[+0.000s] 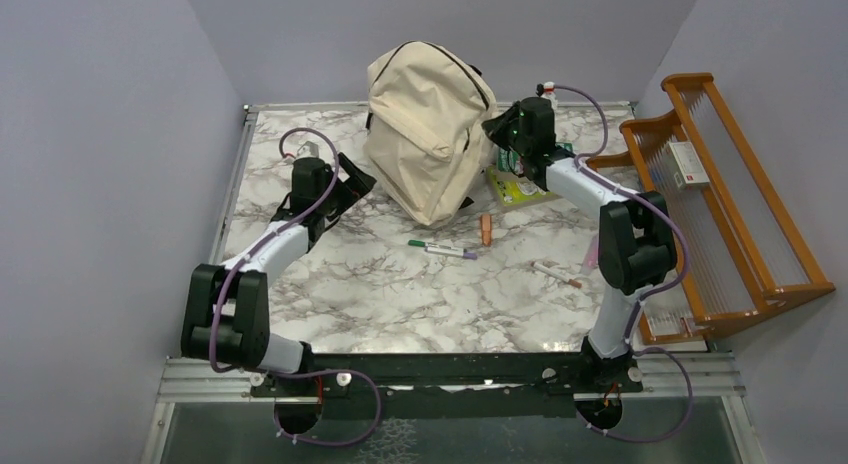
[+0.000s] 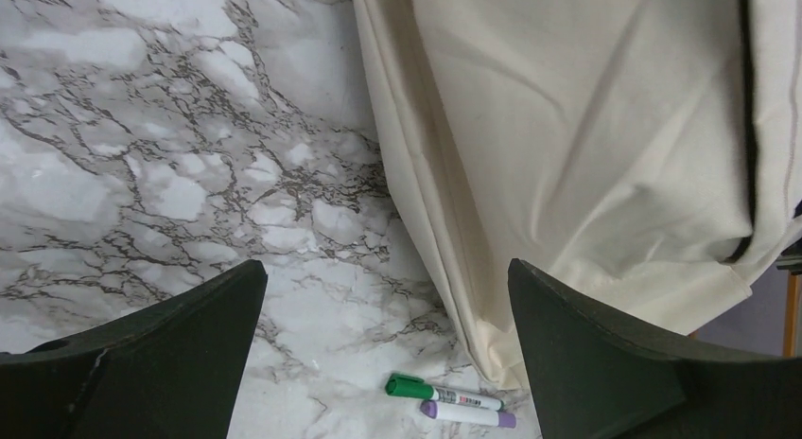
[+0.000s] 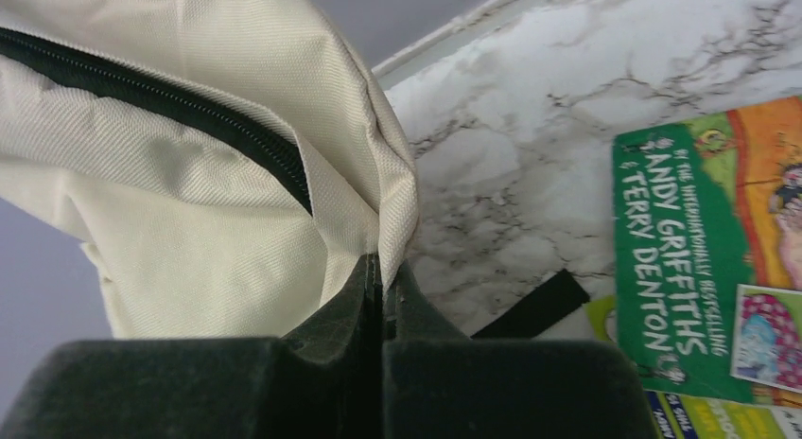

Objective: Pack the student bag
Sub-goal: Adjust the student bag at the center of the board.

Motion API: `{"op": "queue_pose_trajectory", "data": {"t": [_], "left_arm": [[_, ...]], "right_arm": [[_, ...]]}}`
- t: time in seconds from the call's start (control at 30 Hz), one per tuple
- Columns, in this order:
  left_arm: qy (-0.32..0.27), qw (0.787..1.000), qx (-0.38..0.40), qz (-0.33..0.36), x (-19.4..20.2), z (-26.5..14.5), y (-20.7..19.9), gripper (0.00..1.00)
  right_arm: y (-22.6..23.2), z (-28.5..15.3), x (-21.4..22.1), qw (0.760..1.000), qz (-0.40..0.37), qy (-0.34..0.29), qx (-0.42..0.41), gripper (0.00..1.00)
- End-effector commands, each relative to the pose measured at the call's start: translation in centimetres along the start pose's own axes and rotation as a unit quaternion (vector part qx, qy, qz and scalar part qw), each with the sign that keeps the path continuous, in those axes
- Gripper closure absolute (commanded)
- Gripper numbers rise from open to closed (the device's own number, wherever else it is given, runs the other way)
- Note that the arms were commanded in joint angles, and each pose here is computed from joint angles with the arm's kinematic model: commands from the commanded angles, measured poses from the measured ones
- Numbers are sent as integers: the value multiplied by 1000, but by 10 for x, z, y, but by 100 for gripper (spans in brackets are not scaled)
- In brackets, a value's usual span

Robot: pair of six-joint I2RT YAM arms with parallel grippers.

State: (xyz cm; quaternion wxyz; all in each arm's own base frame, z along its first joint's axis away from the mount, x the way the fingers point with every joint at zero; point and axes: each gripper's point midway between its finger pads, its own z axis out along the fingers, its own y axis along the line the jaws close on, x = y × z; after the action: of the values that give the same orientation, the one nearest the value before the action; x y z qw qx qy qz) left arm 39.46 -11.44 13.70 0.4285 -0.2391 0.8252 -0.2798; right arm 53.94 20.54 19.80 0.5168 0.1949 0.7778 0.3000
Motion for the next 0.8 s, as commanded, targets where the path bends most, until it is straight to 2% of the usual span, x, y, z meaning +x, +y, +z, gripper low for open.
{"op": "queue_pose_trajectory", "data": {"t": [0.0,0.37,0.43,0.5,0.67,0.77], "left_arm": [[3,999,50,-5,-1,23,-27,1],[32,998,52,-10,17,92,-43,3],[35,998,53,-9,18,104,-45,11],[46,997,55,-9,22,111,-44,23],[56,997,42,-13,33,109,-32,44],[58,998,33,-11,39,102,-23,50]], "right_arm": [[-27,-11,-1,999,-10,-2,48,99],[-17,-21,2,999,-31,11,4,99],[-16,-22,2,999,-33,12,2,99],[-14,-24,5,999,-33,19,-6,99],[-6,-29,7,998,-38,28,-28,99],[-4,-32,8,998,-40,29,-34,99]]}}
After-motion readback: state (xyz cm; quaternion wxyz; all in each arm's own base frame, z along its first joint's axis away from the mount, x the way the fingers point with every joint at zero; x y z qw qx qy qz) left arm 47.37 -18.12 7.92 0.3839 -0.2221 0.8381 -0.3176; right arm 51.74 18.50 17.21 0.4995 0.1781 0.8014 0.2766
